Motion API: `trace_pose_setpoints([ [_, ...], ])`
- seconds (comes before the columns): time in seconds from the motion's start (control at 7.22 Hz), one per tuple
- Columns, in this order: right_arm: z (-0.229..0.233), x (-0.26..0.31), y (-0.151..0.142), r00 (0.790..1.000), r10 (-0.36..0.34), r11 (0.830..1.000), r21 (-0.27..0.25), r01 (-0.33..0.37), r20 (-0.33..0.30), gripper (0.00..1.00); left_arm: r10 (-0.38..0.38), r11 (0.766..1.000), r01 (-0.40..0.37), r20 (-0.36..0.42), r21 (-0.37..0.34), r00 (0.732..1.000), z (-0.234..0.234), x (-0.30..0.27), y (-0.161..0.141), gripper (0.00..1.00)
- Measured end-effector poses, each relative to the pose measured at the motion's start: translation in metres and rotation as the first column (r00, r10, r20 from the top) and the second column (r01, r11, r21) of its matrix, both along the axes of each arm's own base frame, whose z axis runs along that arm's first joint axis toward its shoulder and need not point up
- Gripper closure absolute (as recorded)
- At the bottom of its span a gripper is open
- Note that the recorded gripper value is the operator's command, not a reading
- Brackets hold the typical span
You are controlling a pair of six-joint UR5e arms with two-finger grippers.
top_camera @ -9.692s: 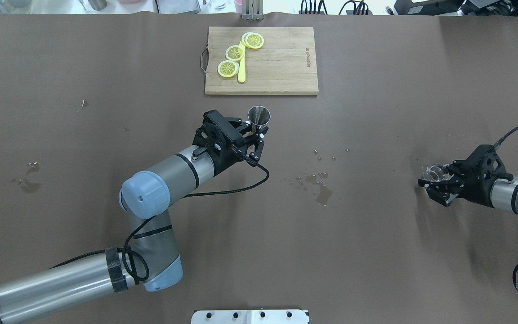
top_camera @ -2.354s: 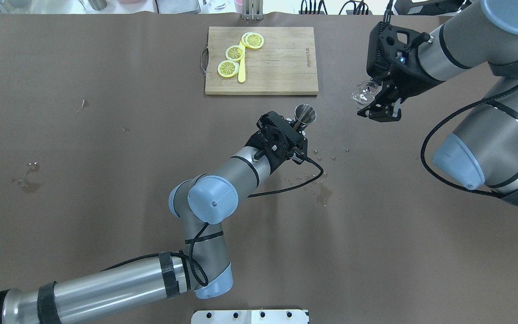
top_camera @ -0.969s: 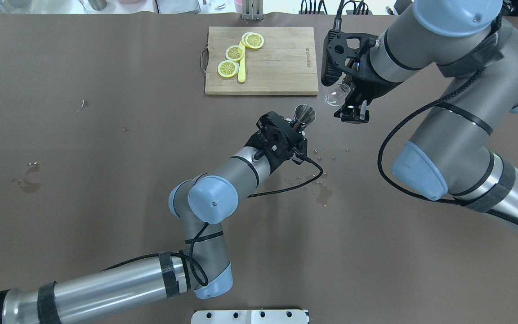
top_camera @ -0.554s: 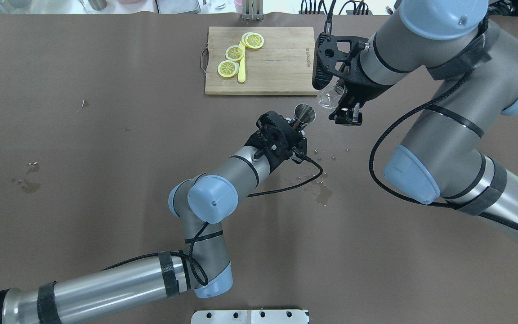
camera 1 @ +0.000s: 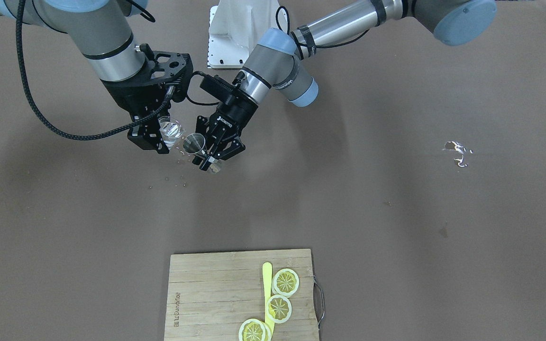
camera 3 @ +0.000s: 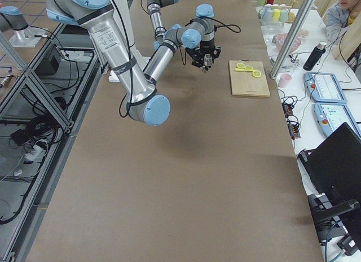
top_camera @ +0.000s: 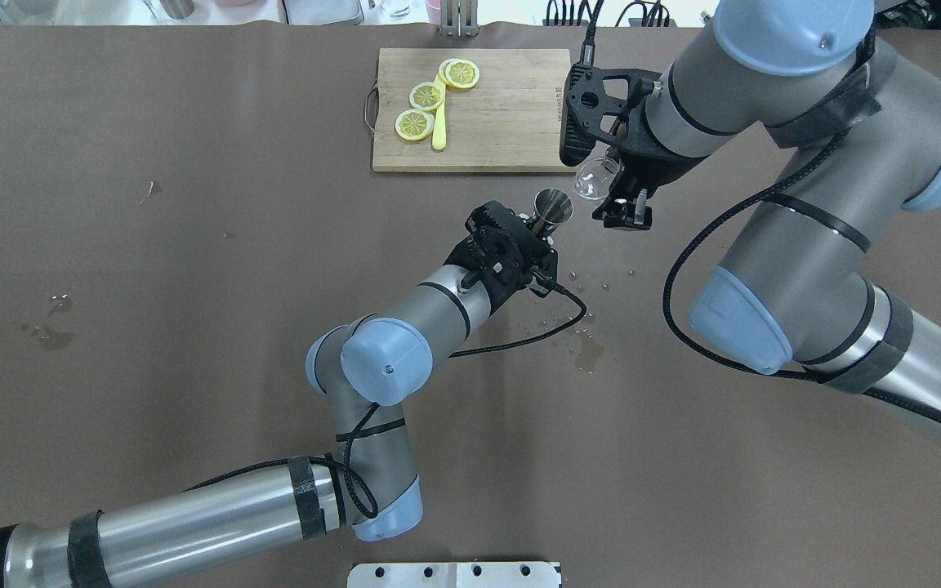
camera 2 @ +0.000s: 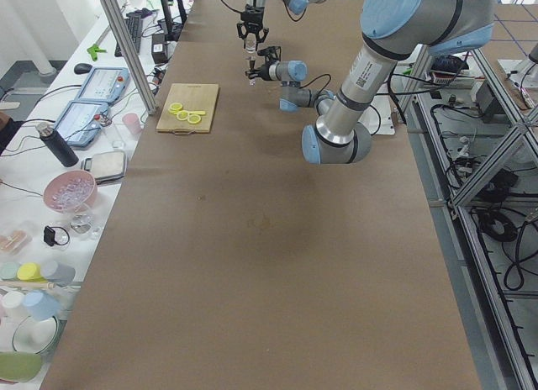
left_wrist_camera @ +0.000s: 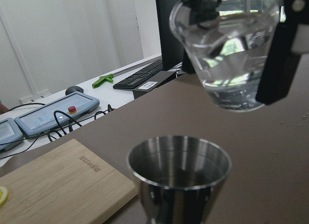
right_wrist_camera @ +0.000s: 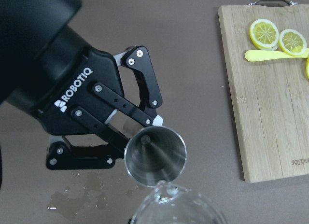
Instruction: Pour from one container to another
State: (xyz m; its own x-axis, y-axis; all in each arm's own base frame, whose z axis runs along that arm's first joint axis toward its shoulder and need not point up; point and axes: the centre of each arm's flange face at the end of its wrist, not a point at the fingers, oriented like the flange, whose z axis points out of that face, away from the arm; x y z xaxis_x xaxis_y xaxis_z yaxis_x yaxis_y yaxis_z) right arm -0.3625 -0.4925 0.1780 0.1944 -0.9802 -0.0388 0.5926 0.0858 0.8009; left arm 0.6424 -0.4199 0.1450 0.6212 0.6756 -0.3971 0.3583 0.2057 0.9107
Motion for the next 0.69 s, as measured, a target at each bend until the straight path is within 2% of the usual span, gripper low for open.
trace_pose_setpoints([
  [0.69, -0.0068, -0.0099, -0.0045, 1.0, 0.003, 1.0, 0.0, -0.003, -0.017, 1.0, 0.0, 1.0, 0.0, 0.0, 0.0, 1.0, 0.0, 0.0, 0.0, 1.0],
])
